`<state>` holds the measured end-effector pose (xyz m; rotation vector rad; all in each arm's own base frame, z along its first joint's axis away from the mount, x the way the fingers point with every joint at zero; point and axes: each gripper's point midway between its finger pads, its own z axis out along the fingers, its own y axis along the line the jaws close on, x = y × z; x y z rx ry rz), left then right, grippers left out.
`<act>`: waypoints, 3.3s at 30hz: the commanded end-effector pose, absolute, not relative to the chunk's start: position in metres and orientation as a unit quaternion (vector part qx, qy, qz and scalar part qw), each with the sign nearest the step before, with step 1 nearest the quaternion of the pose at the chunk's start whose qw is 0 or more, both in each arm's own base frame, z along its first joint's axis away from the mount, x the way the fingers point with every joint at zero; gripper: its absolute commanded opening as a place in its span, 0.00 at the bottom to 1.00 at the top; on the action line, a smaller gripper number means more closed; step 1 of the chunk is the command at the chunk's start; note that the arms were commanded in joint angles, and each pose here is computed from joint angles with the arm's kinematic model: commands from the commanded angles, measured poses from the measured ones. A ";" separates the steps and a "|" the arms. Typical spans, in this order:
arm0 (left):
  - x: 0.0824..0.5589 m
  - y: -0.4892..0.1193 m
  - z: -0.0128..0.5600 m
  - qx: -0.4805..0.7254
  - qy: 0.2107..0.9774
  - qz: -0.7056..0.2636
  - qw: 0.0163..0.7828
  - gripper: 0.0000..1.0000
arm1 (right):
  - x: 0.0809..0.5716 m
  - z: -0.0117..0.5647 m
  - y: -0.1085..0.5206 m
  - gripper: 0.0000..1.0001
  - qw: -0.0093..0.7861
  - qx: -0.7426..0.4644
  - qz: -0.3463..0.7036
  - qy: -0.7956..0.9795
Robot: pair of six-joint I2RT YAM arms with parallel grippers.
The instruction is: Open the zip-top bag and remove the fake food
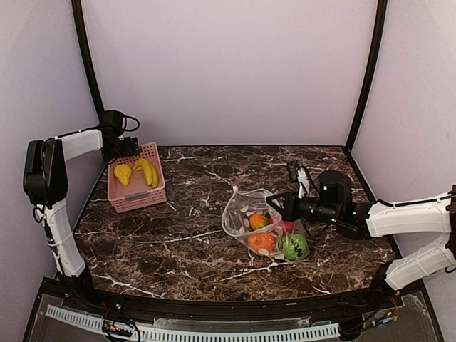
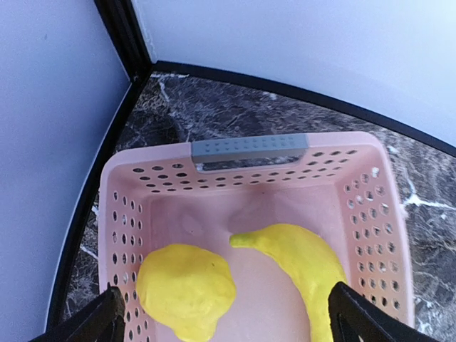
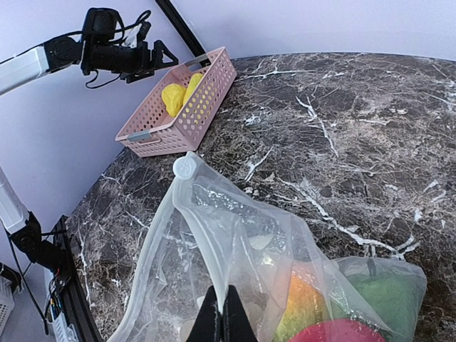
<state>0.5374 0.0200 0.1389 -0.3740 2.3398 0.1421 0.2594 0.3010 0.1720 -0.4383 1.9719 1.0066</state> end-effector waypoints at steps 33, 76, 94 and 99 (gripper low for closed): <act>0.365 -0.170 0.337 0.217 0.753 -0.257 0.565 0.99 | 0.271 0.203 0.298 0.00 0.472 -0.206 0.383 0.767; 0.231 -0.461 0.135 0.672 0.564 -0.297 0.378 0.51 | 0.246 0.189 0.316 0.00 0.427 -0.210 0.432 0.766; 0.212 -0.482 0.087 0.695 0.548 -0.307 0.349 0.85 | 0.242 0.158 0.307 0.00 0.409 -0.176 0.423 0.789; 0.206 -0.484 0.077 0.712 0.531 -0.301 0.348 0.84 | 0.241 0.140 0.298 0.00 0.402 -0.162 0.402 0.807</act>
